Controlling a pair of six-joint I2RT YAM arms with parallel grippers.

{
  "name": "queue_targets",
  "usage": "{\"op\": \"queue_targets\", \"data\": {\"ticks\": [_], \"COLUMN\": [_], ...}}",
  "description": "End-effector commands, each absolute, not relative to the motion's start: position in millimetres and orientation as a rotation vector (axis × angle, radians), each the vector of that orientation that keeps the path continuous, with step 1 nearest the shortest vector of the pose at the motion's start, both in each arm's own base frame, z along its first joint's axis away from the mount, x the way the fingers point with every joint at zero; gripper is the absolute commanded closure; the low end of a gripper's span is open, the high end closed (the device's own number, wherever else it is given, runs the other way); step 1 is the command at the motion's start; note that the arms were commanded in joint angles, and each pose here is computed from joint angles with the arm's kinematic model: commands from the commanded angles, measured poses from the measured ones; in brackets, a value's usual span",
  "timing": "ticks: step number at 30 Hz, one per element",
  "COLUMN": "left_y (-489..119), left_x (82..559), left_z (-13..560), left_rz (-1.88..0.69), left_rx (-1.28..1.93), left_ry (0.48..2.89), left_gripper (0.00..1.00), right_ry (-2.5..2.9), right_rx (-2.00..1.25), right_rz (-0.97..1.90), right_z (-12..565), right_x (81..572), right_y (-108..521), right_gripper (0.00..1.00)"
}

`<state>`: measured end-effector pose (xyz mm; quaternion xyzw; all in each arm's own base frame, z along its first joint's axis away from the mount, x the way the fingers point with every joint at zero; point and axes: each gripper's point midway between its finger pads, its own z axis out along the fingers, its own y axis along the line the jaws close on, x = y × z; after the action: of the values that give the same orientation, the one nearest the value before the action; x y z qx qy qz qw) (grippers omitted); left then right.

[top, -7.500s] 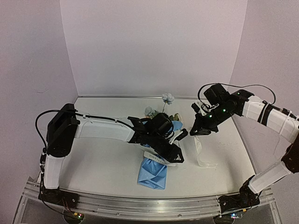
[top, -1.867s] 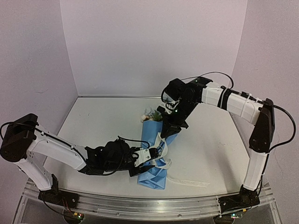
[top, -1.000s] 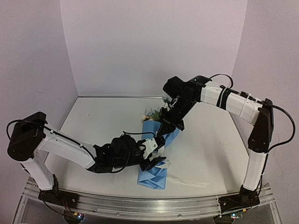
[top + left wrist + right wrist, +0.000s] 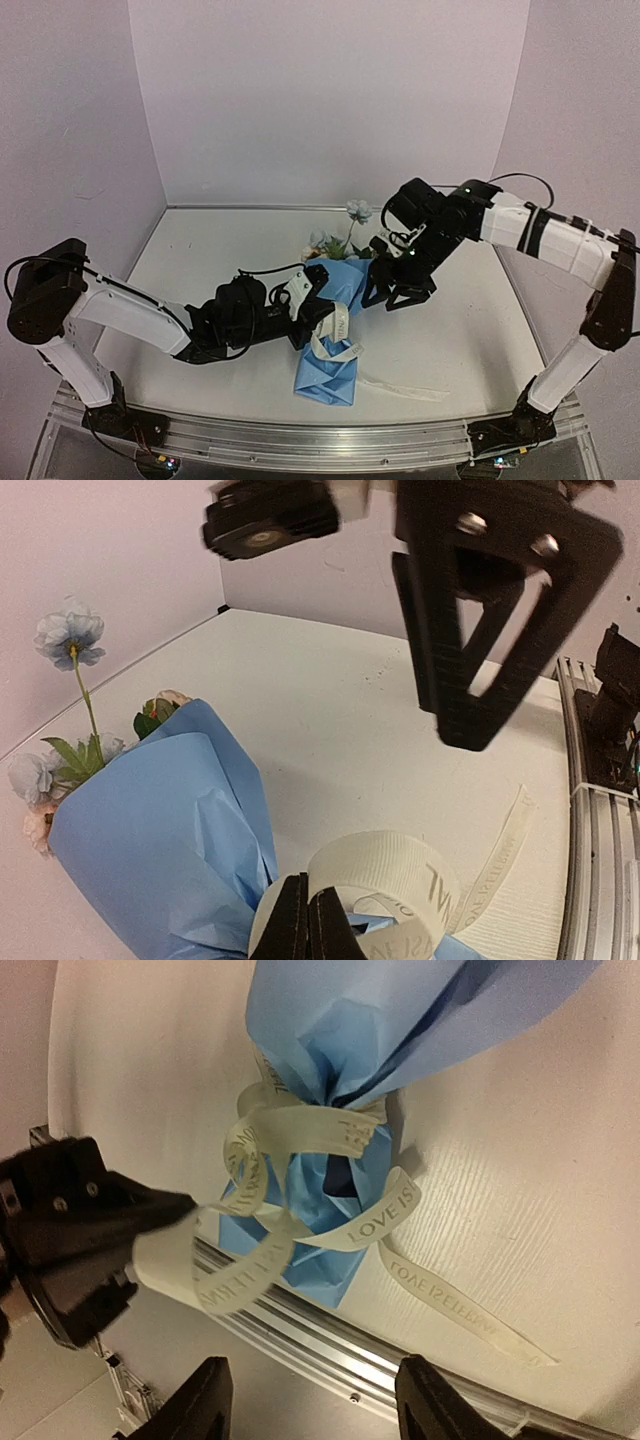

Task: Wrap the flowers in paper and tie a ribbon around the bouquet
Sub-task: Cross the half-tied ribbon over the folded bouquet.

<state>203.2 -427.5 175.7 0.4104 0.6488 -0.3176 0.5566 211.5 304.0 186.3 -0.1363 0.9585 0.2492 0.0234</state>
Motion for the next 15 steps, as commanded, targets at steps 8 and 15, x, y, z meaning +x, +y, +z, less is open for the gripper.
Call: {"op": "queue_targets", "data": {"ticks": [8, 15], "left_y": [-410.6, -406.3], "left_x": [220.2, 226.9], "left_z": [220.3, 216.8], "left_rz": [-0.946, -0.971], "left_rx": [0.75, 0.684], "left_ry": [1.558, 1.625], "left_gripper": [1.0, 1.0], "right_ry": [2.414, 2.317], "right_rx": [-1.009, -1.094], "right_rz": [0.837, 0.84], "right_z": [134.2, 111.4], "right_x": [221.5, 227.4], "right_y": [324.0, 348.9], "right_gripper": [0.39, 0.42]}}
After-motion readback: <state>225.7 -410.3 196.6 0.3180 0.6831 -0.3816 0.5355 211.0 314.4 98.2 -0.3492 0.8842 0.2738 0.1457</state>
